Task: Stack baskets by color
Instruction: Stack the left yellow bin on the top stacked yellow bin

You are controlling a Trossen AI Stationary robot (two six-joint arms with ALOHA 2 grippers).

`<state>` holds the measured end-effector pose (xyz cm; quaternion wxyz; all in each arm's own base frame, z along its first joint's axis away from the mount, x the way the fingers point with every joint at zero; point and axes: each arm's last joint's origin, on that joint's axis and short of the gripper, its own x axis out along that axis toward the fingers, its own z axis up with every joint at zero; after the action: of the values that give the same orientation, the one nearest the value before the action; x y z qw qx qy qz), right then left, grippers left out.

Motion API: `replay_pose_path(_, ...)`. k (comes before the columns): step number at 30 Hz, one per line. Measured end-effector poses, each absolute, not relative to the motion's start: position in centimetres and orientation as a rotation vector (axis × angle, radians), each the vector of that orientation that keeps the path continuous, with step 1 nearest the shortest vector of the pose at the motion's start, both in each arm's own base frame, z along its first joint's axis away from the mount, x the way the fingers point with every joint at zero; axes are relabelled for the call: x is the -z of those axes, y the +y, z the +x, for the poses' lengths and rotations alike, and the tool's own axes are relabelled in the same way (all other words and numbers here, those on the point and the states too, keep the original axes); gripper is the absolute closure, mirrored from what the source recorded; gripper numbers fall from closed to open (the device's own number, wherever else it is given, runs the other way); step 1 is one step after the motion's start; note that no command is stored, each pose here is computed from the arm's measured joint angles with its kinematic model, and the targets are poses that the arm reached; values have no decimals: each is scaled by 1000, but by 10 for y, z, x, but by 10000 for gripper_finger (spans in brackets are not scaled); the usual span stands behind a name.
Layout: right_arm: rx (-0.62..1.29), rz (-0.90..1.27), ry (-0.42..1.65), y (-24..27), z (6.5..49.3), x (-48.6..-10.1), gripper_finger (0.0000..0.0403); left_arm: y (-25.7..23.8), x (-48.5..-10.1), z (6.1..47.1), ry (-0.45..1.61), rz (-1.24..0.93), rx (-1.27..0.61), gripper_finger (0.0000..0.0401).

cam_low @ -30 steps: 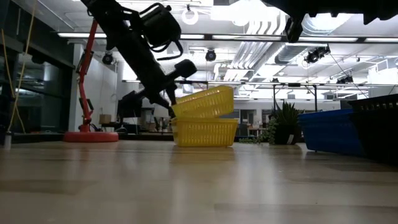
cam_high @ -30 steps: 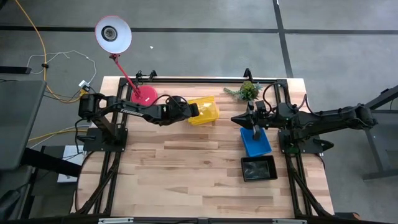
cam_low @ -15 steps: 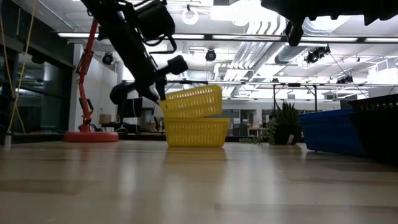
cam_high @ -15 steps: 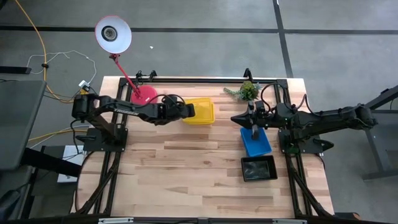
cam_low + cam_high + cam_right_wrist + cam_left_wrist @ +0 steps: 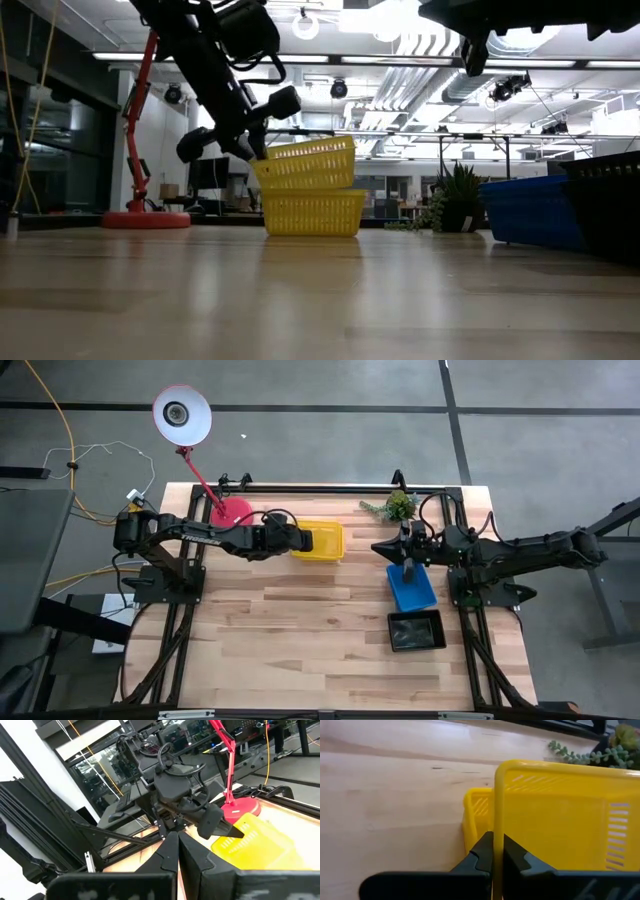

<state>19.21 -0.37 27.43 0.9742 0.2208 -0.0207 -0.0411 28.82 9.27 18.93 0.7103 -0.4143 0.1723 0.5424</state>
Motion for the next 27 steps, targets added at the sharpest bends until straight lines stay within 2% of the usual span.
replay_pose_path(15,85,446,-42,-4,192,-274,402,93,-194,295,385,-872,-1105,394)
replay_pose_path(27,105,449,-47,-4,192,-274,402,101,-194,292,384,-877,-1117,296)
